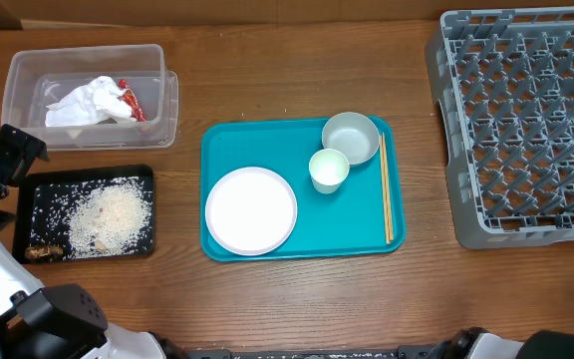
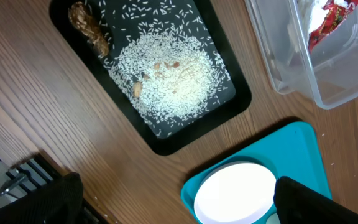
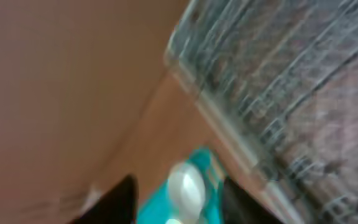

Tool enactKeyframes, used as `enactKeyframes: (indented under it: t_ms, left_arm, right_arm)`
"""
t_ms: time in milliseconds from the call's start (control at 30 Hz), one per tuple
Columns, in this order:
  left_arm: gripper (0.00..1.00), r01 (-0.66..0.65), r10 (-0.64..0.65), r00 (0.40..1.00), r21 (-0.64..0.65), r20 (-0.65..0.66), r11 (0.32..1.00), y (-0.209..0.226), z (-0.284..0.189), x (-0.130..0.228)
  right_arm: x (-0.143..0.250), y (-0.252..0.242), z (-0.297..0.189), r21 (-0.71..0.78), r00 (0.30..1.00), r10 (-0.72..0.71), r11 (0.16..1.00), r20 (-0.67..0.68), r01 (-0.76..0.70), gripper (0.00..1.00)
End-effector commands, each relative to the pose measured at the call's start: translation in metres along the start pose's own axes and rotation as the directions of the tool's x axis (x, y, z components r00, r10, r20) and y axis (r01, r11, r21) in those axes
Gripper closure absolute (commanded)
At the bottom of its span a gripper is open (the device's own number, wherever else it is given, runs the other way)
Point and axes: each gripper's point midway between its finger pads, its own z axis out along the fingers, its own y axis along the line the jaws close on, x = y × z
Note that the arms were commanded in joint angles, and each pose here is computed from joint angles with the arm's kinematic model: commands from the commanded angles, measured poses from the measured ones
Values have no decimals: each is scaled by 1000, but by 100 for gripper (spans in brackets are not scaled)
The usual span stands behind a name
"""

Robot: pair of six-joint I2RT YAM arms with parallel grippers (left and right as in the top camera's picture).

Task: Sort waste into correct bins and load items into the dishwasher

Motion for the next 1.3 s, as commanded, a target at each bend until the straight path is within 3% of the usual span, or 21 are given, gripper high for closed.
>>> enactKeyframes:
  t_ms: [0,100,267,367,467,633,967,1267]
  left_arm:
    - [0,10,-10,1000,-7,0,1000,0,1,2]
    - [0,10,-10,1000,-6,0,1000,0,1,2]
    - [0,10,-10,1000,-7,0,1000,0,1,2]
    - [0,11,-11,1000,-7,0,1000,0,0,2]
    - [0,10,-10,1000,-6,0,1000,0,1,2]
    - [0,10,-10,1000,-7,0,1000,0,1,2]
    - [0,10,-10,1000,-6,1,1000,0,0,1]
    - [0,10,-10,1000,-6,0,1000,0,1,2]
  right_arm:
    - [59,28,32,-52,943,-262,965,-203,257,43]
    - [111,30,60,32,869,-340,926,-359,376,43]
    - [192,55,95,8,746,-446,856,-495,517,41]
    - [230,74,114,-37,666,-542,789,-512,613,28]
    - [249,79,139,53,677,-555,753,-483,656,19]
    - [288,76,187,140,660,-580,691,-477,709,18]
    - [333,40,253,304,669,-576,606,-470,735,39]
    - [332,42,253,313,664,-574,595,-479,740,87]
